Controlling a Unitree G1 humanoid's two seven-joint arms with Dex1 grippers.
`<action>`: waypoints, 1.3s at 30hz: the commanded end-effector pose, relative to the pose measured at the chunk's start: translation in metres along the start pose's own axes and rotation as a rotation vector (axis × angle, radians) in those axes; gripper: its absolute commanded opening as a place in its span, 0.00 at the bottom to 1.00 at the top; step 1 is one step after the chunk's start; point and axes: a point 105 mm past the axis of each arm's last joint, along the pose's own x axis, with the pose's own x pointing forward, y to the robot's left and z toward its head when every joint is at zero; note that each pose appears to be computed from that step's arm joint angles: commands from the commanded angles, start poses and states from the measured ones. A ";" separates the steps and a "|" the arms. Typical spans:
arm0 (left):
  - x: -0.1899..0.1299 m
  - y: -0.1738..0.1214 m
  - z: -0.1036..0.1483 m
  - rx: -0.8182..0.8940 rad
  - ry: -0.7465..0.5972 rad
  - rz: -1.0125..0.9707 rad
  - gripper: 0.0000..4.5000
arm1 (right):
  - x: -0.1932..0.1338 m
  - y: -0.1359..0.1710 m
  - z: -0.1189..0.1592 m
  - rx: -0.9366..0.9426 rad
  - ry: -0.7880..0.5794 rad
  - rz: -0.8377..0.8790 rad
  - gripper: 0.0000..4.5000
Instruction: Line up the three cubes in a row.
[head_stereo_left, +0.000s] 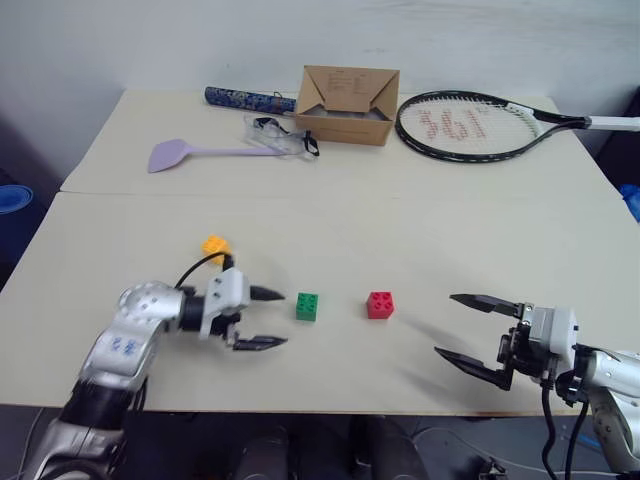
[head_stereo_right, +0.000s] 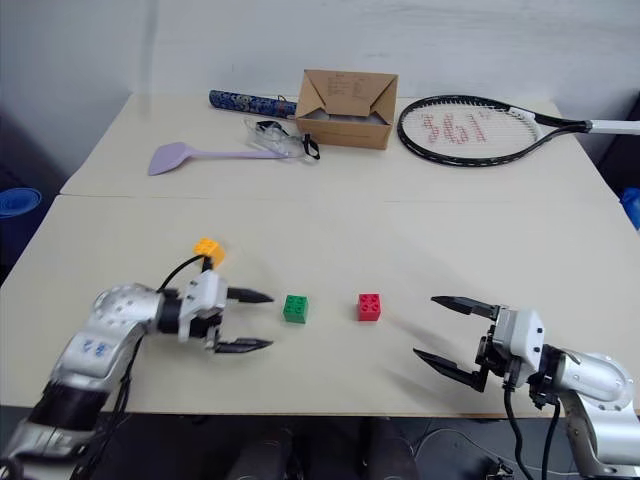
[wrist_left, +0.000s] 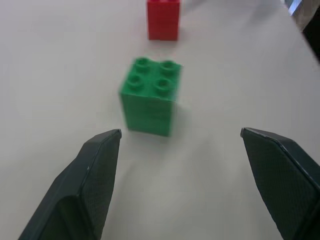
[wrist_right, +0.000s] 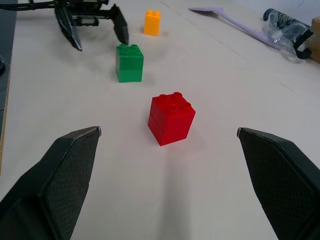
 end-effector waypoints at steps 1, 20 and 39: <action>-0.039 0.008 -0.001 0.005 -0.037 0.255 0.90 | 0.008 -0.008 0.022 -0.057 -0.113 -0.029 1.00; -0.139 0.033 -0.036 -0.239 -0.214 0.989 1.00 | 0.040 -0.010 0.027 -0.053 -0.233 0.016 1.00; -0.042 0.121 -0.019 -0.269 -0.228 0.850 0.87 | 0.053 -0.004 0.029 -0.077 -0.201 0.022 1.00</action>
